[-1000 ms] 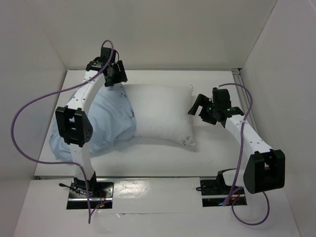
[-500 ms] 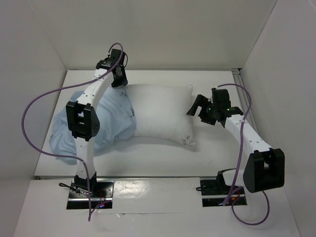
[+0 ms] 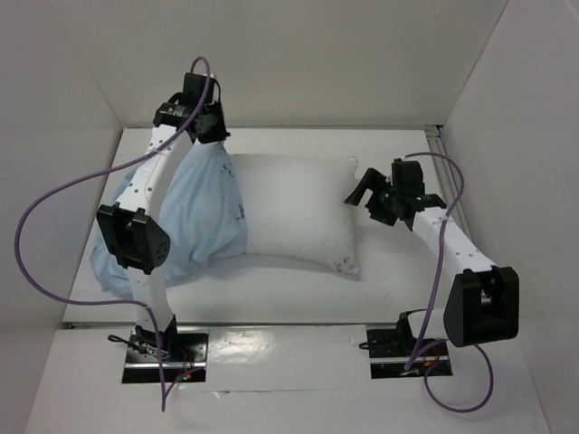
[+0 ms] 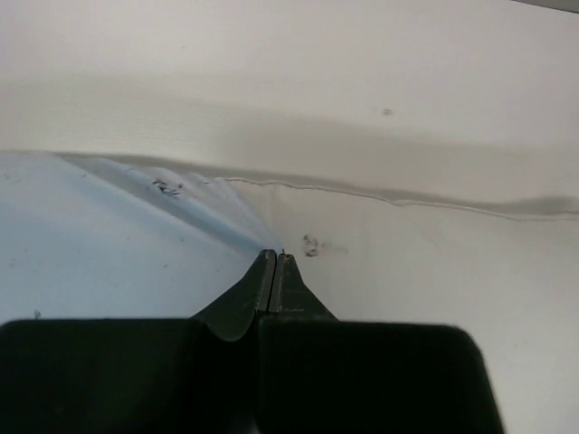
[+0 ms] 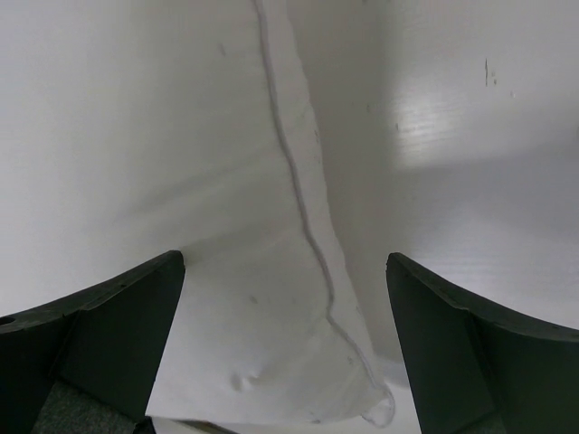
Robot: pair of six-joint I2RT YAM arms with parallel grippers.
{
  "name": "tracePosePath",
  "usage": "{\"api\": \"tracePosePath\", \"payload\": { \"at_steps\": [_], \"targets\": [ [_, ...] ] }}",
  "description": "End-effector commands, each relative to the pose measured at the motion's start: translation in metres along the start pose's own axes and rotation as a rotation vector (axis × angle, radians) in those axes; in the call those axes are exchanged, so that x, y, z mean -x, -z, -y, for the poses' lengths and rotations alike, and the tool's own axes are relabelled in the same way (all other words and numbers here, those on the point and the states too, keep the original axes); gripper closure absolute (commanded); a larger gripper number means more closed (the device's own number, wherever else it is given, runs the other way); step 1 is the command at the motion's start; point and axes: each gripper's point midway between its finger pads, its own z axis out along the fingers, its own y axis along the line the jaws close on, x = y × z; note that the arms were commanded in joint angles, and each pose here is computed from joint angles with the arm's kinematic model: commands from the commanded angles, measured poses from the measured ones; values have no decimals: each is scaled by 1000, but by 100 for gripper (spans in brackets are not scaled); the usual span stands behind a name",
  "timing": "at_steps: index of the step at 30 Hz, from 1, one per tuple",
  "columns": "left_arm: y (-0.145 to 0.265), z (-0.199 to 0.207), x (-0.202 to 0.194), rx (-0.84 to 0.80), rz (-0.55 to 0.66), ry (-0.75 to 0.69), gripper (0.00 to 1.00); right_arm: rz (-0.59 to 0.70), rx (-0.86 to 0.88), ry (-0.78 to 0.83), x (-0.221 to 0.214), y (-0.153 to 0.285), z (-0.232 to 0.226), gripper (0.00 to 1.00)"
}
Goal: Put the pillow into the pillowcase
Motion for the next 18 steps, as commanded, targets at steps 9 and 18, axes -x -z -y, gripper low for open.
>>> {"api": "tracePosePath", "payload": {
  "at_steps": [9, 18],
  "targets": [
    [24, 148, -42, -441, -64, -173, 100, -69, 446, -162, 11, -60, -79, 30],
    [135, 269, -54, -864, -47, -235, 100, 141, 713, -34, 80, 45, -181, 100]
  ]
}}
